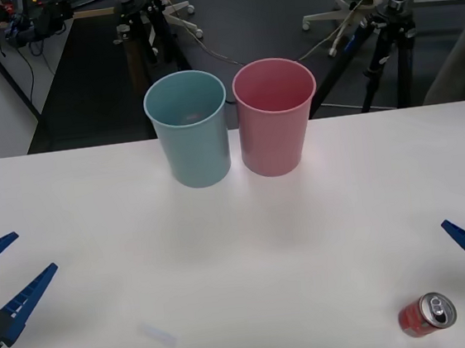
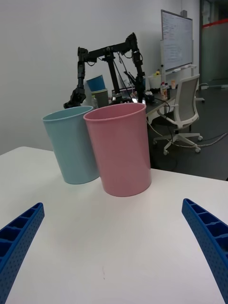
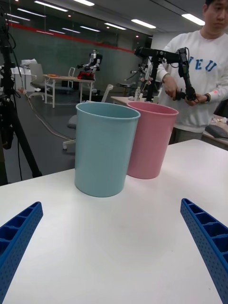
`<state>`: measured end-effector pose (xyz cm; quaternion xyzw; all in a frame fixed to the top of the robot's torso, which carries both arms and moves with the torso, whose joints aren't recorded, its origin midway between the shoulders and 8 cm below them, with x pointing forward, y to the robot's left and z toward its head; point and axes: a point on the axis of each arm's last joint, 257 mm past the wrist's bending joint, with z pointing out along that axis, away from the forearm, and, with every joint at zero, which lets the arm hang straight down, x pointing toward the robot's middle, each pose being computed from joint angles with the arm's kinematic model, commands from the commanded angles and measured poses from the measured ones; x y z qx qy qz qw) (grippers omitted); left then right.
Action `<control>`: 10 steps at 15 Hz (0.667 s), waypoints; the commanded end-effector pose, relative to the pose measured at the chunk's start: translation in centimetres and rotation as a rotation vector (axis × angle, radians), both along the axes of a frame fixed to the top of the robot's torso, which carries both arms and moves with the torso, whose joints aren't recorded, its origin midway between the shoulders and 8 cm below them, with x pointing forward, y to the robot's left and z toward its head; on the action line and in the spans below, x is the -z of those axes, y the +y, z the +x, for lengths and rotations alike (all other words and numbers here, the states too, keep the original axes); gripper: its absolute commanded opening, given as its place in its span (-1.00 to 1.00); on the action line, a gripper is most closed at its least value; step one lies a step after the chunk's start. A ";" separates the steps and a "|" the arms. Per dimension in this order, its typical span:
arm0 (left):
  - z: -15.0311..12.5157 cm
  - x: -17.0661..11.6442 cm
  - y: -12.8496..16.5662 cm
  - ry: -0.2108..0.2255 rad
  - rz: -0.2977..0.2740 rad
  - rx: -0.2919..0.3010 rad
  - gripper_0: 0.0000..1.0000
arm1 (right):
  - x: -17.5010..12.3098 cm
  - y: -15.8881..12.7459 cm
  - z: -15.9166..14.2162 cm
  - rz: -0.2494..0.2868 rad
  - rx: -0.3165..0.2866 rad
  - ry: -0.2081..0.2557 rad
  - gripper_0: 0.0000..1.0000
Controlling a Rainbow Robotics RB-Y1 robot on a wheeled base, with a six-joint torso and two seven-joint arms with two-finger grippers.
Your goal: Grasp the object on the table and drop it into the matching bin: aluminum can to the light blue bin, PET bottle to the pink bin.
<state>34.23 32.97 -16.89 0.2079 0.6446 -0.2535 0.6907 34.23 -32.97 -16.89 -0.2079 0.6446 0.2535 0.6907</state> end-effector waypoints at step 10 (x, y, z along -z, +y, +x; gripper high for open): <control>0.0 0.0 0.0 0.000 0.000 0.000 1.00 | 0.9 -1.5 -3.3 0.069 0.071 0.021 1.00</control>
